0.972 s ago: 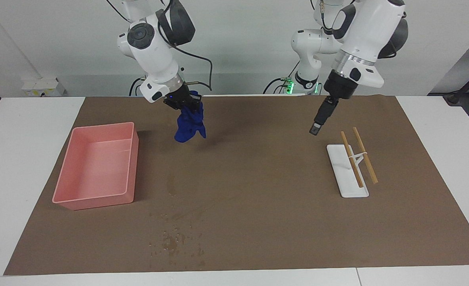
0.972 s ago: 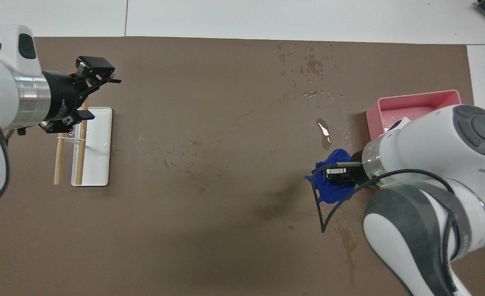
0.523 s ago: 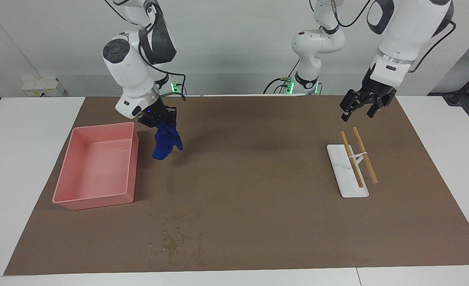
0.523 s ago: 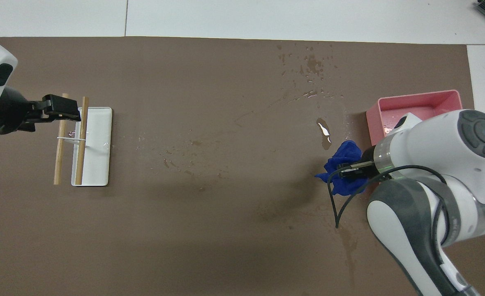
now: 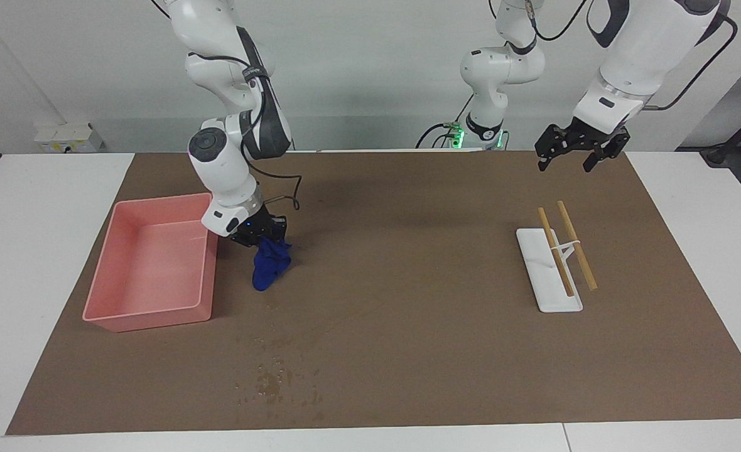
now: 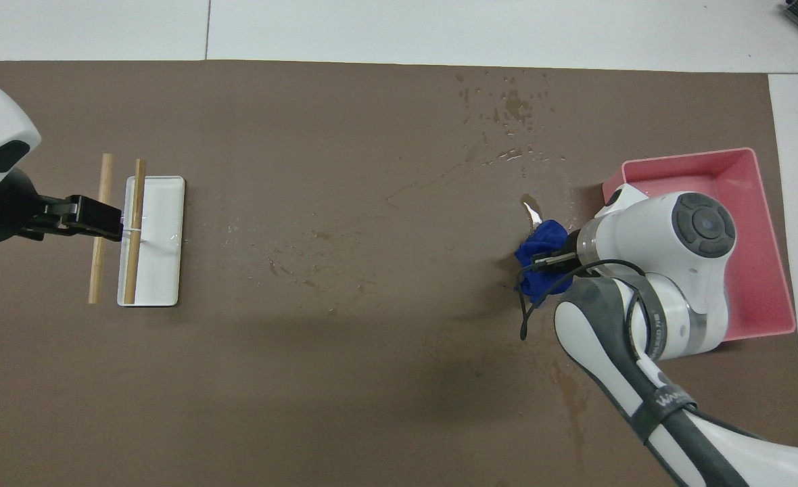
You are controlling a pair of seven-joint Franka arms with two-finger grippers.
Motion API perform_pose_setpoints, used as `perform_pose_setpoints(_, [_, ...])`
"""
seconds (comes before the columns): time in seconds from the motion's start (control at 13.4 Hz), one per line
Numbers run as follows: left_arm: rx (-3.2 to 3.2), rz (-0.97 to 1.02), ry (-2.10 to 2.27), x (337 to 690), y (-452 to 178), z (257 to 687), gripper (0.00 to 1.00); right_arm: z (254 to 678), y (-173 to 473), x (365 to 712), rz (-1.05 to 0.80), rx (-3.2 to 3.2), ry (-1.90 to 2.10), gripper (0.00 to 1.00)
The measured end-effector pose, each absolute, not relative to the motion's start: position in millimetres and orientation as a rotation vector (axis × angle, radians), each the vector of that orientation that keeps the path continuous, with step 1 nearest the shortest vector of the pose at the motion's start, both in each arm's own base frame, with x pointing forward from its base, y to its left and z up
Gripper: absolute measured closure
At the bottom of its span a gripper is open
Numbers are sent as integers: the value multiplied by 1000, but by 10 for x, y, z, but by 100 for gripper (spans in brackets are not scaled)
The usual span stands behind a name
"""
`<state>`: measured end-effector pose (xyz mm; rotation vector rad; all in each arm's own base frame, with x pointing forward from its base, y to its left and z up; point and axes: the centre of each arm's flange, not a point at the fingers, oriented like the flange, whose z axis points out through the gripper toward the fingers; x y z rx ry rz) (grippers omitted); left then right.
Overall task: Wipe water with towel using both arms
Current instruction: 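Wipe the towel over the water spill with the right gripper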
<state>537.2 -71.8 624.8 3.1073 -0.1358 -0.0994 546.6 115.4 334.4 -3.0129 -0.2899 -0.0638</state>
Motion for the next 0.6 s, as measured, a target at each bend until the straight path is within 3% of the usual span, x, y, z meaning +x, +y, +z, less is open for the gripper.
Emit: perform_pose_setpoints(0.6, [3101,-86,-158,5396,-655,6266,0,3315,1014,6114,-228,-3014,-355,78])
